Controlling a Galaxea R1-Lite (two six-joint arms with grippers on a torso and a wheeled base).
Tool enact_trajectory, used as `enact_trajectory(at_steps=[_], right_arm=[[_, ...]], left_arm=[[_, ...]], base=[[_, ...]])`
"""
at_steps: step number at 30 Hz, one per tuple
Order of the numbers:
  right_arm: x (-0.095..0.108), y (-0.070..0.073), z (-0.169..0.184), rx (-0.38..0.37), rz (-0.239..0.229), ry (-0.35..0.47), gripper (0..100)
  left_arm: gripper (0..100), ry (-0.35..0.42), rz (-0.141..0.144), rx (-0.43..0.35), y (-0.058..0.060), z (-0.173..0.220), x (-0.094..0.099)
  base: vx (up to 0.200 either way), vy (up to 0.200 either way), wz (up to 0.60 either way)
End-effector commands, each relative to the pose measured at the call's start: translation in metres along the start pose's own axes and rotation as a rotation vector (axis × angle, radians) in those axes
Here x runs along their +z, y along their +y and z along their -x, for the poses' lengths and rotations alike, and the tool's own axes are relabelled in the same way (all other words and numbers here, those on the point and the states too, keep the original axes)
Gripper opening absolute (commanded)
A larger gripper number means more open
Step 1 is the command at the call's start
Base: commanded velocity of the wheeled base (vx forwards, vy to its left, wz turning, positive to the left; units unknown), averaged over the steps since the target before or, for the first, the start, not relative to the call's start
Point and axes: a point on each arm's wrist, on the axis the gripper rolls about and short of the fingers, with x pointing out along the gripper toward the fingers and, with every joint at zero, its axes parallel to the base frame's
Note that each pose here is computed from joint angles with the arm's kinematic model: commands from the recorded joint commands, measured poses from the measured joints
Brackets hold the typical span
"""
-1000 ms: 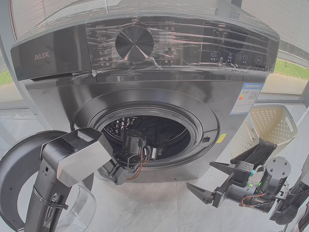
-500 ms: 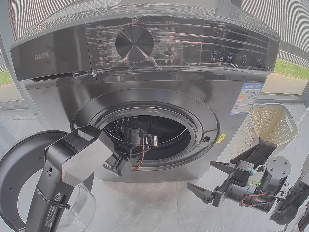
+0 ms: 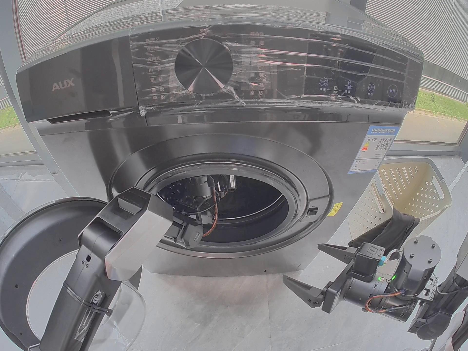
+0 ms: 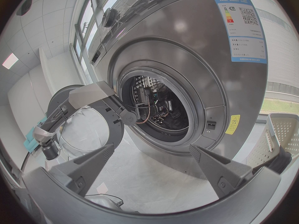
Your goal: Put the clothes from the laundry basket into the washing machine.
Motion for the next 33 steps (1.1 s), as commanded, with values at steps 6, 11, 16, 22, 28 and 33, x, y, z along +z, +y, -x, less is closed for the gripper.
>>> enact_trajectory(at_steps=[6, 11, 16, 22, 28, 33], right_arm=[[0.000, 0.000, 0.000, -0.003, 0.000, -0.002, 100], [0.000, 0.000, 0.001, -0.003, 0.000, -0.002, 100], [0.000, 0.000, 0.001, -0.003, 0.000, -0.001, 100], [0.000, 0.000, 0.001, -0.005, 0.000, -0.001, 100], [0.000, -0.001, 0.001, -0.005, 0.000, 0.001, 100], [-0.001, -0.001, 0.002, -0.005, -0.002, 0.005, 100]], left_arm=[[100, 0.015, 0.005, 0.005, 0.002, -0.001, -0.012], [100, 0.050, 0.006, -0.004, -0.002, 0.006, -0.016], [100, 0.109, -0.007, -0.024, -0.009, 0.026, -0.010], [100, 0.192, -0.030, -0.063, -0.020, 0.064, 0.003], [100, 0.268, -0.051, -0.133, -0.036, 0.114, 0.014], [100, 0.302, -0.060, -0.216, -0.050, 0.163, 0.022]], base=[[0.000, 0.000, 0.00], [0.000, 0.000, 0.00], [0.000, 0.000, 0.00], [0.000, 0.000, 0.00], [0.000, 0.000, 0.00], [0.000, 0.000, 0.00]])
